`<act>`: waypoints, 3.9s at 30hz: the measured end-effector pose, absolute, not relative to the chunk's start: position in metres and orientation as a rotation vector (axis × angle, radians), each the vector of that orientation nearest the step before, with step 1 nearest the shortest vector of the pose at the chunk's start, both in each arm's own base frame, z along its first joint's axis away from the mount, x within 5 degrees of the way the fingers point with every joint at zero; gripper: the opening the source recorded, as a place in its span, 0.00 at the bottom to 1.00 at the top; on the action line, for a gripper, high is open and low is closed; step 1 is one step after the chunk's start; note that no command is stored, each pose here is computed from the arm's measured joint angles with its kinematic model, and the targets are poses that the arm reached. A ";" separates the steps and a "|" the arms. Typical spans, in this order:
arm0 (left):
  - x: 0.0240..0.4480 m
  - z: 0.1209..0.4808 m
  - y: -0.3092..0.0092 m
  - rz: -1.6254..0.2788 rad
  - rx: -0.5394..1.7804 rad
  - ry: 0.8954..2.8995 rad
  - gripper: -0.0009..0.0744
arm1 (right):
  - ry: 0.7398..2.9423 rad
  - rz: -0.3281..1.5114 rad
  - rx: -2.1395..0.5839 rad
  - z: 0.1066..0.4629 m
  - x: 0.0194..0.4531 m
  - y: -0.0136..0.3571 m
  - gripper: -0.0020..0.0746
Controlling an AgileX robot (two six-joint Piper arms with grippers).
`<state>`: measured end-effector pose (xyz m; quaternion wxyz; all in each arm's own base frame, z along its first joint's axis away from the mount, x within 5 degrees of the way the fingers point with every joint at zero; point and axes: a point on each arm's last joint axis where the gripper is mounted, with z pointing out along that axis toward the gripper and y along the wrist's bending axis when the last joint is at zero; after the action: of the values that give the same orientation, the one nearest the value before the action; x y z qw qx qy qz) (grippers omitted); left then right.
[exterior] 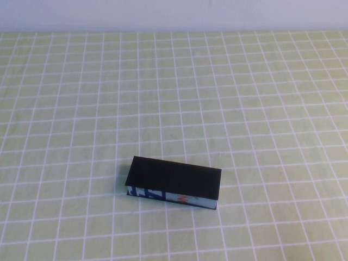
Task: Return glasses to glasses case
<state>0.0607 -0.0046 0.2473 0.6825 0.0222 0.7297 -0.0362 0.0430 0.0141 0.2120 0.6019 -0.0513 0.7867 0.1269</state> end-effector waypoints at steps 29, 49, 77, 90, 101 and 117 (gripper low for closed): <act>0.053 0.174 0.000 -0.105 -0.075 1.855 0.01 | 1.822 0.295 -0.119 0.212 0.043 0.014 0.00; 0.053 0.174 0.000 -0.104 -0.075 1.855 0.01 | 1.822 0.295 -0.119 0.212 0.043 0.014 0.00; 0.053 0.174 0.000 -0.103 -0.073 1.855 0.01 | 1.846 0.108 0.054 0.174 0.053 0.003 0.00; 0.053 0.174 0.000 -0.102 -0.073 1.857 0.01 | 1.826 0.087 0.054 0.175 0.054 0.002 0.00; 0.053 0.174 0.000 -0.102 -0.073 1.857 0.01 | 1.824 0.095 0.059 0.175 0.054 0.002 0.00; 0.053 0.174 0.000 -0.102 -0.073 1.857 0.01 | 1.824 0.095 0.059 0.175 0.054 0.002 0.00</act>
<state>0.0529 -0.0002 0.1735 0.5974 -0.0315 0.8001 -0.0441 0.0536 0.0025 0.1751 0.6107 0.0257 0.7904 0.0411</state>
